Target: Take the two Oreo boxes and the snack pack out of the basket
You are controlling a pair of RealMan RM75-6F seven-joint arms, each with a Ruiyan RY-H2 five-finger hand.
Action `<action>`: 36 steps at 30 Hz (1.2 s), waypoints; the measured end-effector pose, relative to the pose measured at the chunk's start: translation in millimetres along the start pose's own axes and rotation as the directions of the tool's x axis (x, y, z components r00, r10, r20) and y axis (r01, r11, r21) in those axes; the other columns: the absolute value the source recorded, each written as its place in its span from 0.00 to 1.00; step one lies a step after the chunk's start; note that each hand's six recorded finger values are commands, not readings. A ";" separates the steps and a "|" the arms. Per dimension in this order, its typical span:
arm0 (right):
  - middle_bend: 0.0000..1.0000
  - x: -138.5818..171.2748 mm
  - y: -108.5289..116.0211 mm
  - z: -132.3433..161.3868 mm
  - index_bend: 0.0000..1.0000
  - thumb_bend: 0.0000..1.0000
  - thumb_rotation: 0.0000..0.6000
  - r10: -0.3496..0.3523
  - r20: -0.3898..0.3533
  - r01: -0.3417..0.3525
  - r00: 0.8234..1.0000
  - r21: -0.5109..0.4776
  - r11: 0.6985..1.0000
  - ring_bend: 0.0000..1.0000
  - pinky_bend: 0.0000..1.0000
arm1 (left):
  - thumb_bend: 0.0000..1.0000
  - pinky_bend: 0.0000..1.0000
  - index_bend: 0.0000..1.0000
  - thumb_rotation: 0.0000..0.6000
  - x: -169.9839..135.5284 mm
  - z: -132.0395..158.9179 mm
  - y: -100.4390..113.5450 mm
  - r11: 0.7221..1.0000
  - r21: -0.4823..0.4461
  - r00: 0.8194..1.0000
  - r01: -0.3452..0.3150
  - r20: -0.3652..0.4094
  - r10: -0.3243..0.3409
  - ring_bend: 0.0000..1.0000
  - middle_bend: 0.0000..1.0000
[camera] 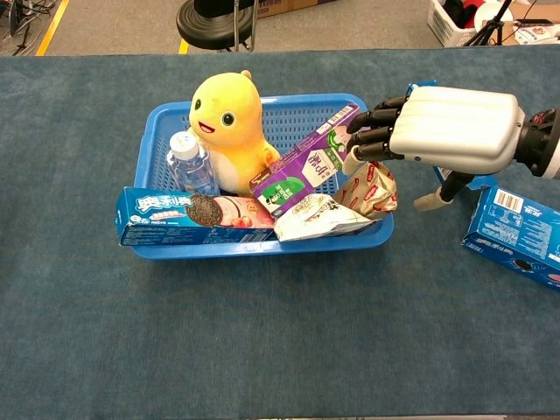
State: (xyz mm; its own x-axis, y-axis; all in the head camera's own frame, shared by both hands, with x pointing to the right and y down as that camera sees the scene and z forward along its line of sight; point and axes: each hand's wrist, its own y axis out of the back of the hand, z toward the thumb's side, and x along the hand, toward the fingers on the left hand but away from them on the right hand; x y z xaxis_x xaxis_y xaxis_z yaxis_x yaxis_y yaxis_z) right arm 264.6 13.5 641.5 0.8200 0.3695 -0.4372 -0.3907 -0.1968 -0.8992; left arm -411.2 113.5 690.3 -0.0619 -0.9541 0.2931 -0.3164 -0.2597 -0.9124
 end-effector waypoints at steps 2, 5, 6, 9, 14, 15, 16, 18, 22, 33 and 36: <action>0.32 -2.9 -1.6 -0.2 0.30 0.00 1.00 -0.003 -0.001 0.003 1.000 -0.003 1.000 0.16 0.25 | 0.34 0.36 0.32 1.00 -0.2 -0.2 -0.3 1.000 -0.001 1.000 0.001 0.000 -0.001 0.11 0.19; 0.35 -7.8 -4.0 -0.8 0.33 0.00 1.00 -0.010 -0.002 0.010 1.000 -0.010 1.000 0.17 0.25 | 0.34 0.36 0.32 1.00 -0.9 -1.4 -0.9 1.000 -0.003 1.000 0.002 -0.003 -0.002 0.11 0.19; 0.36 -9.3 -4.8 -1.1 0.34 0.00 1.00 -0.013 -0.002 0.013 1.000 -0.012 1.000 0.17 0.25 | 0.34 0.36 0.32 1.00 -1.2 -2.1 -1.0 1.000 -0.004 1.000 0.002 -0.005 -0.002 0.11 0.19; 0.40 -14.5 -6.9 -1.5 0.38 0.00 1.00 -0.023 -0.006 0.023 1.000 -0.025 0.999 0.18 0.25 | 0.34 0.36 0.32 1.00 -1.9 -4.4 -1.4 1.000 -0.007 1.000 0.002 -0.011 -0.003 0.11 0.19; 0.44 -20.8 -9.9 -1.5 0.44 0.00 1.00 -0.034 -0.013 0.034 0.999 -0.031 0.999 0.20 0.25 | 0.34 0.36 0.32 1.00 -3.3 -7.6 -1.6 1.000 -0.014 1.000 0.001 -0.017 -0.001 0.11 0.19; 0.46 -21.6 -10.2 -1.3 0.46 0.00 1.00 -0.036 -0.015 0.036 0.999 -0.032 0.999 0.20 0.25 | 0.34 0.36 0.32 1.00 -3.7 -8.2 -1.7 1.000 -0.015 1.000 0.001 -0.018 -0.001 0.11 0.19; 0.46 -22.4 -10.4 -0.8 0.48 0.00 1.00 -0.039 -0.017 0.038 0.999 -0.034 0.999 0.21 0.25 | 0.34 0.36 0.32 1.00 -3.9 -8.5 -1.8 1.000 -0.015 1.000 0.001 -0.018 -0.001 0.11 0.19; 0.50 -23.5 -10.6 -0.3 0.52 0.00 1.00 -0.045 -0.018 0.044 0.999 -0.035 0.998 0.22 0.25 | 0.34 0.36 0.32 1.00 -4.3 -8.8 -1.9 1.000 -0.016 1.000 0.000 -0.018 0.000 0.11 0.19; 0.55 -24.7 -11.9 -0.7 0.59 0.00 1.00 -0.055 -0.015 0.055 0.998 -0.037 0.998 0.25 0.25 | 0.34 0.36 0.32 1.00 -4.8 -9.5 -1.8 1.000 -0.018 1.000 -0.002 -0.018 0.002 0.11 0.19; 0.68 -25.7 -13.9 -5.0 0.77 0.00 1.00 -0.085 0.006 0.085 0.996 -0.033 0.996 0.36 0.25 | 0.34 0.36 0.32 1.00 -5.1 -9.5 -2.1 1.000 -0.019 1.000 -0.003 -0.018 0.002 0.11 0.19; 0.71 -25.9 -9.6 -6.6 0.80 0.00 1.00 -0.115 0.014 0.116 0.993 -0.032 0.993 0.38 0.25 | 0.34 0.36 0.32 1.00 -4.9 -9.3 -1.9 1.000 -0.018 1.000 -0.003 -0.018 0.002 0.11 0.19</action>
State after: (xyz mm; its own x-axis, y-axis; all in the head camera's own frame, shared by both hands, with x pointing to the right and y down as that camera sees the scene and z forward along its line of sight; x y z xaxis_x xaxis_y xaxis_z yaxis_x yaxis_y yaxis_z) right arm 249.9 -0.2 661.5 0.8535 0.4027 -0.3307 -0.2795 -0.1819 -0.9428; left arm -419.1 120.0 693.2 -0.0793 -0.9519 0.2959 -0.3334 -0.2544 -0.9078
